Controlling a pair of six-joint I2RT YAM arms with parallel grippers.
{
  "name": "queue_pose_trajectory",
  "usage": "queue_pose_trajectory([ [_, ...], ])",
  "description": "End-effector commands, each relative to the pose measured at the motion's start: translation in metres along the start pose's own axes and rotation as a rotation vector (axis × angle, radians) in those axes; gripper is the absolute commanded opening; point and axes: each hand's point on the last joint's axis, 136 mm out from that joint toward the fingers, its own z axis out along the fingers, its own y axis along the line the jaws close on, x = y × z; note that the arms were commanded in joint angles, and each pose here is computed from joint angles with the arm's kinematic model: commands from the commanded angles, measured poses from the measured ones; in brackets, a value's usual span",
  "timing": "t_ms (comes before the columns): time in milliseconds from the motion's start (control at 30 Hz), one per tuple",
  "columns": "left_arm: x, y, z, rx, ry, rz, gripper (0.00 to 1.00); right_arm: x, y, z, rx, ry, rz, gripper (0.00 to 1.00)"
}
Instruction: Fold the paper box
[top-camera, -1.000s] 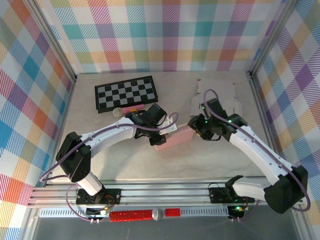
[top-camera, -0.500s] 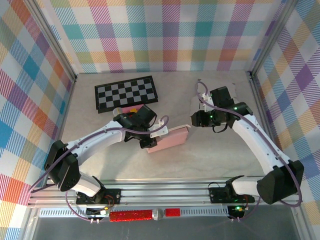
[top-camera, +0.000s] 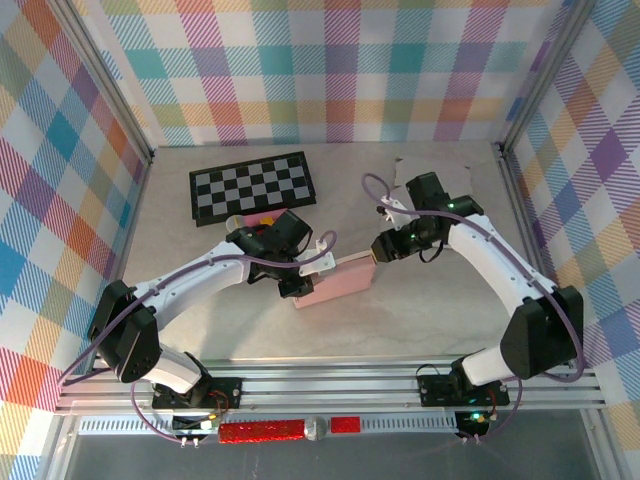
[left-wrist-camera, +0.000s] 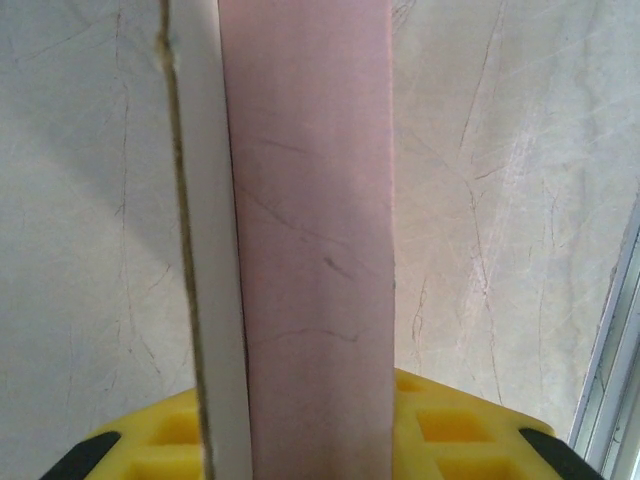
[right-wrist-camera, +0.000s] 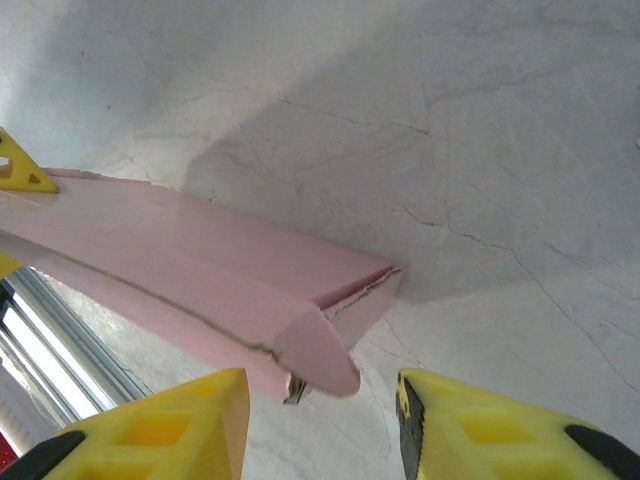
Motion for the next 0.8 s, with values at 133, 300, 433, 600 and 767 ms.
queue_pose_trajectory([
  [133, 0.0044, -0.0025, 0.0005, 0.030, 0.009, 0.003, 0.27, -0.0146, 0.0159, -0.0010, -0.086, -0.033, -0.054, 0.42],
  [300, 0.0039, -0.0016, 0.0011, 0.034, 0.009, -0.001, 0.27, -0.0143, 0.0176, 0.0003, -0.101, -0.028, -0.043, 0.35],
  [433, 0.0035, -0.0012, 0.0013, 0.036, 0.007, -0.004, 0.28, -0.0124, 0.0136, 0.0022, -0.083, -0.016, -0.033, 0.32],
  [600, 0.0041, -0.0008, 0.0014, 0.034, 0.008, -0.007, 0.27, -0.0127, 0.0128, -0.0001, -0.069, -0.016, -0.029, 0.27],
  [767, 0.0046, -0.0012, 0.0020, 0.039, 0.008, -0.011, 0.27, -0.0102, 0.0112, 0.0011, -0.041, -0.002, -0.033, 0.24],
])
